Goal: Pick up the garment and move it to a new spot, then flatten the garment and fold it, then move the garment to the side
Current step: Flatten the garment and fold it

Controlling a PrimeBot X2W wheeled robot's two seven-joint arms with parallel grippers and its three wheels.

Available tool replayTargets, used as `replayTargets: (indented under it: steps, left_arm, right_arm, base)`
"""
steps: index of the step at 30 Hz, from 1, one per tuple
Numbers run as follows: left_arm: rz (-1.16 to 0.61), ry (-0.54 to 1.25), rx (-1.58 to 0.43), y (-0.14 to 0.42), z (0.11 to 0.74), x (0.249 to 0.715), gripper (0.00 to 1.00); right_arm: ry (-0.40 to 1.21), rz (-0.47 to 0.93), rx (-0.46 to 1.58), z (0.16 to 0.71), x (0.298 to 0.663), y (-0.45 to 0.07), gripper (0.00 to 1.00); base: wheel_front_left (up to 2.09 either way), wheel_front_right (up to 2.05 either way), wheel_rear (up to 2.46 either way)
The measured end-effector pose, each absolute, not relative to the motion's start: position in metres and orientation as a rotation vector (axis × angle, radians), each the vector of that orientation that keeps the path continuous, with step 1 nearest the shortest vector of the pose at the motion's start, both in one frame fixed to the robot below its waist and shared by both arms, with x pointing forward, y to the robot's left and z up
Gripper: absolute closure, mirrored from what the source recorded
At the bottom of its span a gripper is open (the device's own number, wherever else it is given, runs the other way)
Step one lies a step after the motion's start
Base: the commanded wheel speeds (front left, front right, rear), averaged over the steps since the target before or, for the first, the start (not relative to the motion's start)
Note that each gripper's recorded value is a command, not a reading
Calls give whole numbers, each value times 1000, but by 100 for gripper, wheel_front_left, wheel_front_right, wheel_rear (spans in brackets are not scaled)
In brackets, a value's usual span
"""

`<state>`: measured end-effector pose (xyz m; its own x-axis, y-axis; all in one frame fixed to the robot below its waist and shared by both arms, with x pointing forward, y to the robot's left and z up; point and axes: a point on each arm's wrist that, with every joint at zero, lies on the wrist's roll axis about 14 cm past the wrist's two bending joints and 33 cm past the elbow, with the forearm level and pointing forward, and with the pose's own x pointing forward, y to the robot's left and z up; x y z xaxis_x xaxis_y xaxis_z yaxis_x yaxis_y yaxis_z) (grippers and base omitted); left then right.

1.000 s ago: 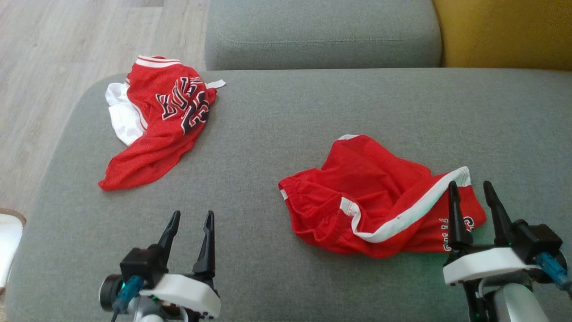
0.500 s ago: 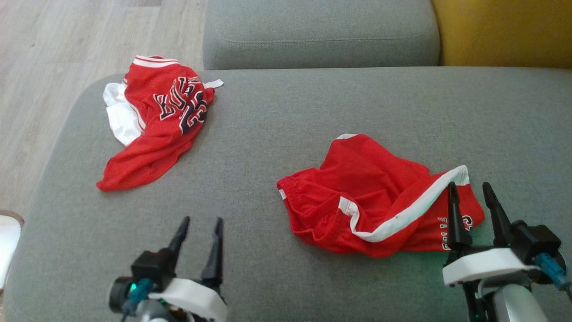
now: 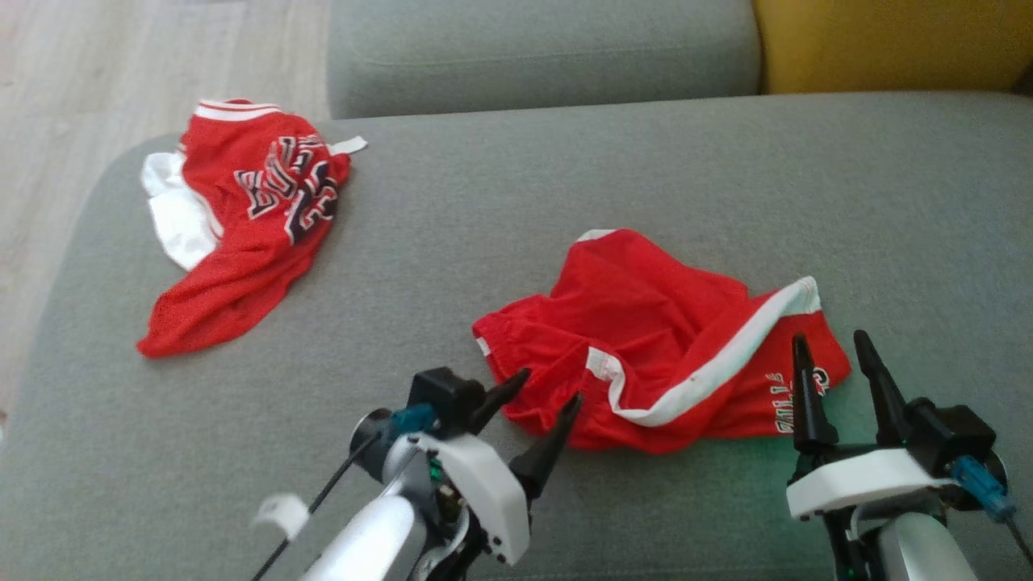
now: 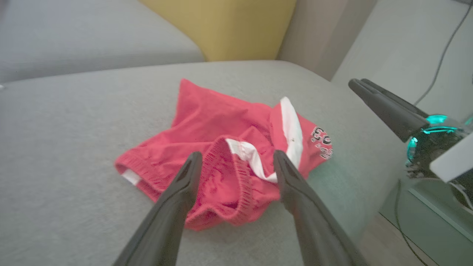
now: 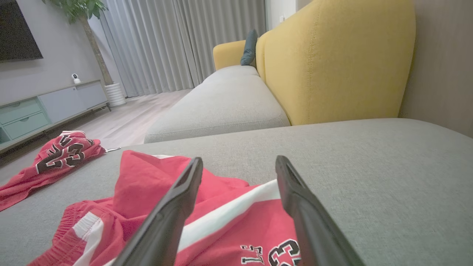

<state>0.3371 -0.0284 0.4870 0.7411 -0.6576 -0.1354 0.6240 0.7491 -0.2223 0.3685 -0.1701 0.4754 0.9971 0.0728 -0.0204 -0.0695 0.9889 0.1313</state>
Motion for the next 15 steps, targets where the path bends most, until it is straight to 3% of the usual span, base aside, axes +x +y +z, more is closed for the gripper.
replayTargets:
  steps: [15]
  left_arm:
    - [-796,520,-146,-68,447,357,0]
  right_arm:
    - [66,-6,129,461,365,-195,0]
  base:
    - [0,0,0]
